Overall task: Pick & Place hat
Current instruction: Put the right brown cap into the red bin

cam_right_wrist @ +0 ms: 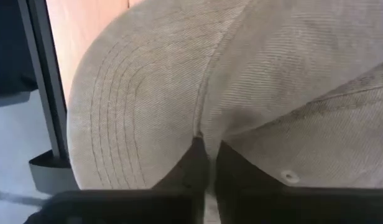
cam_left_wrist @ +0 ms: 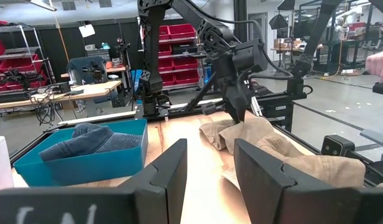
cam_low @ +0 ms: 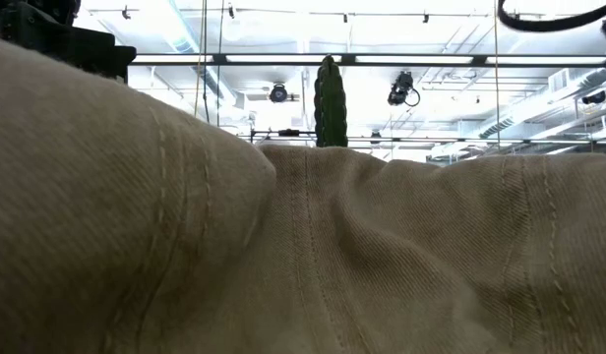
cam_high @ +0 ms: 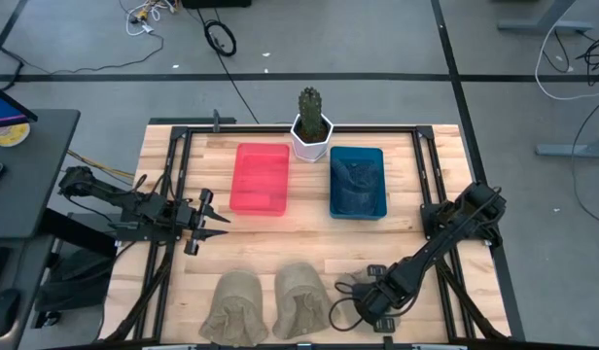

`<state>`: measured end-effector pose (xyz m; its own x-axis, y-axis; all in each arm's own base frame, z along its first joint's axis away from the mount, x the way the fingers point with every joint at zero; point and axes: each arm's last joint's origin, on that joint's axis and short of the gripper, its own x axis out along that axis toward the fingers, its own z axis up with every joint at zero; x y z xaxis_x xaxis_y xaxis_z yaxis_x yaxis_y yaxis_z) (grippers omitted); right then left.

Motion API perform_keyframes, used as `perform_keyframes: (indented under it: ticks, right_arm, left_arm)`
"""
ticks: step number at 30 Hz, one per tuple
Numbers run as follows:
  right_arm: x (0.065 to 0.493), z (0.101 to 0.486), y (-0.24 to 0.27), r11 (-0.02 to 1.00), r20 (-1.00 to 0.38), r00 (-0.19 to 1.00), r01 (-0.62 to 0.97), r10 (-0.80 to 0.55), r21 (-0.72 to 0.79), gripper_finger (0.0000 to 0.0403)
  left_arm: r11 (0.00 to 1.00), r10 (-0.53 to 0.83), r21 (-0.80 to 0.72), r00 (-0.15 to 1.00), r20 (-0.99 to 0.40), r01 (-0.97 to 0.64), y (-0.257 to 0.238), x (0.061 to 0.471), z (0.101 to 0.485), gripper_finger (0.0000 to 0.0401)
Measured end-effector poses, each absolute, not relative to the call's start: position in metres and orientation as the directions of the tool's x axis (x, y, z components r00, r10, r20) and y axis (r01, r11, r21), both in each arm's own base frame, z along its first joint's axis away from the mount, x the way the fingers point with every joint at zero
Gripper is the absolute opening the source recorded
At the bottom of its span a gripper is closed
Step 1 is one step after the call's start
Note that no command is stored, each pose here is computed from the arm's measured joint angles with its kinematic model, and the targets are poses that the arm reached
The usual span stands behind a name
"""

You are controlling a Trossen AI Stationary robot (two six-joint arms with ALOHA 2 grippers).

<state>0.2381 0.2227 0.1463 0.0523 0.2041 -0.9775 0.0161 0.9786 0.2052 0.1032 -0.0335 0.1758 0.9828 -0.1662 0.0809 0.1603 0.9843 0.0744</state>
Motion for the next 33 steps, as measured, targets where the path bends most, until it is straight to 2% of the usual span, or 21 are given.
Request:
perform_keyframes:
  ticks: [9, 20, 28, 33]
  right_arm:
    - [0.241, 0.166, 0.222, 0.975, -0.974, 0.054, -0.034, 0.221, 0.219, 0.0007]
    - [0.229, 0.221, 0.199, 0.997, -0.995, 0.067, -0.008, 0.073, 0.073, 0.0003]
    - [0.247, 0.237, 0.165, 0.999, -0.984, 0.176, 0.034, 0.007, 0.013, 0.0002]
    - [0.266, 0.243, 0.141, 0.998, -0.968, 0.249, 0.050, 0.019, 0.033, 0.0002]
  left_arm:
    - [0.984, -0.166, 0.074, 0.983, 0.081, 0.160, -0.033, 0.103, 0.176, 0.0135]
    - [0.984, -0.166, 0.073, 0.983, 0.080, 0.160, -0.033, 0.103, 0.176, 0.0135]
    - [0.989, -0.144, 0.048, 0.986, 0.080, 0.141, -0.033, 0.103, 0.176, 0.0135]
    - [0.990, -0.139, 0.045, 0.987, 0.080, 0.136, -0.033, 0.103, 0.176, 0.0135]
